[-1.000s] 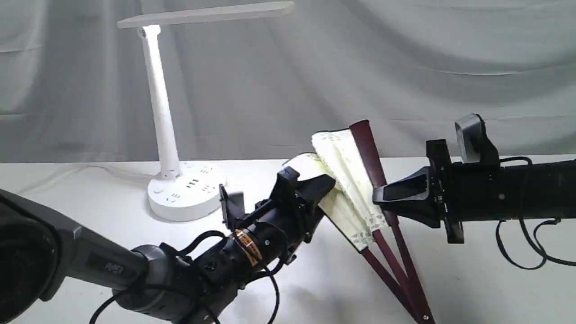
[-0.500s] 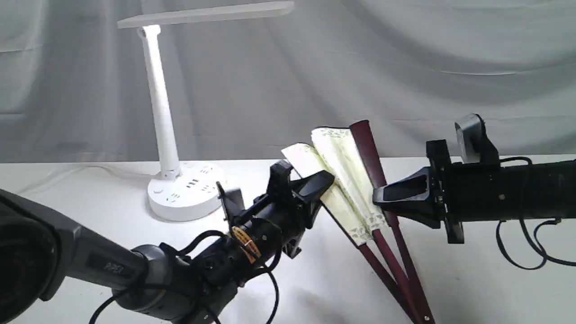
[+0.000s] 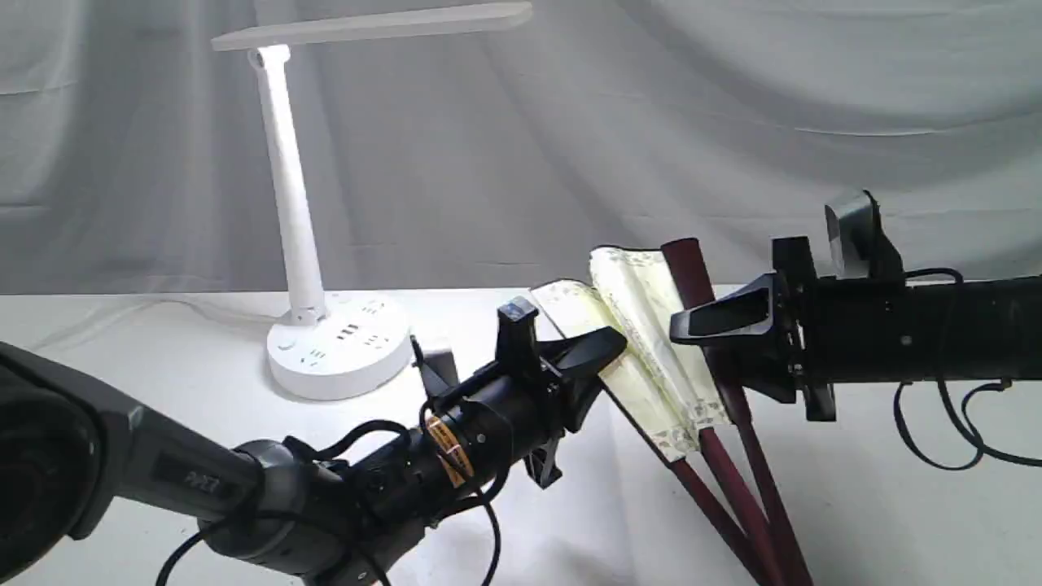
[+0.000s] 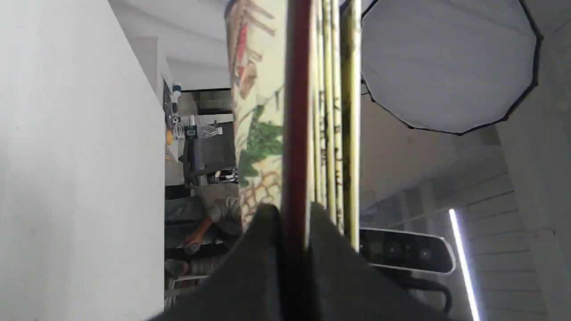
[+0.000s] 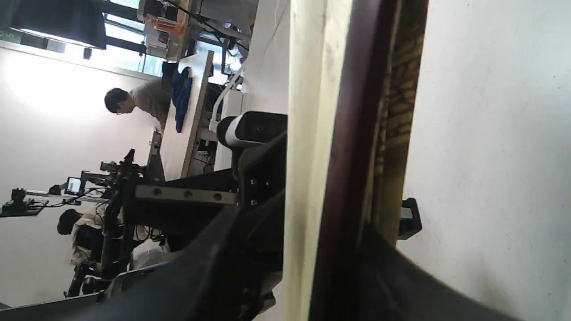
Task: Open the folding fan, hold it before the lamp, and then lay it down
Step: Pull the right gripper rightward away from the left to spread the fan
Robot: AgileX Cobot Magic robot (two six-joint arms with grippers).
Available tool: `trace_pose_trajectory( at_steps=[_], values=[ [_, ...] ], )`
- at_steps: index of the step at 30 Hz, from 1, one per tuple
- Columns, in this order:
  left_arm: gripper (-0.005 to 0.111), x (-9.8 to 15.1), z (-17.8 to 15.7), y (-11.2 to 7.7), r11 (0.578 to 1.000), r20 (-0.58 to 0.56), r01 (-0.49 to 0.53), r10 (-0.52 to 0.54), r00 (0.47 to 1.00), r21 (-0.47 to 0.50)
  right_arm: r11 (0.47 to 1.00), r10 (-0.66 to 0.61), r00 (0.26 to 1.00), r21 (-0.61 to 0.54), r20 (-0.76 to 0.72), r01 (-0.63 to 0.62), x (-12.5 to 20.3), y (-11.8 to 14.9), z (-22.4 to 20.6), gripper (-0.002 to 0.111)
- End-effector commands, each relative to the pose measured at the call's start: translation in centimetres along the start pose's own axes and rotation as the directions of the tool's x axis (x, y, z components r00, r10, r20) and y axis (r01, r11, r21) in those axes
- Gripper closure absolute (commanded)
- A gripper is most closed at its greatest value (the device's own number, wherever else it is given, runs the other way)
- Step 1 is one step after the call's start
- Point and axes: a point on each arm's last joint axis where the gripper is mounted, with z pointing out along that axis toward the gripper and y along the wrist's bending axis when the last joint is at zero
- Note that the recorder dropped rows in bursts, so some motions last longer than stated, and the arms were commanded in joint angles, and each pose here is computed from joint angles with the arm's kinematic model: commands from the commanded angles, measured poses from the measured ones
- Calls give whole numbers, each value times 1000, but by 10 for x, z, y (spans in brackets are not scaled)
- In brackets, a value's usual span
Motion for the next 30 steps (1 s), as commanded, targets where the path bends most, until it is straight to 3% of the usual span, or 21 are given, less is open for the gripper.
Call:
trace_pose_trajectory(
  at_steps=[1, 10, 18, 30],
  values=[
    [107, -8, -4, -2, 1000, -43, 11, -10, 999, 3, 999, -48, 999, -23, 16, 48, -7, 10, -2, 76],
    [107, -18, -9, -2, 1000, -65, 6, -7, 998, -11, 997, -78, 997, 10, 28, 78, -9, 8, -2, 80],
    [107, -18, -9, -2, 1000, -66, 6, -6, 998, -12, 995, -101, 994, 13, 32, 101, -9, 7, -2, 107],
    [107, -20, -9, -2, 1000, -45, 9, -10, 999, -6, 994, -95, 993, 57, 67, 91, -15, -2, -18, 108]
  ],
)
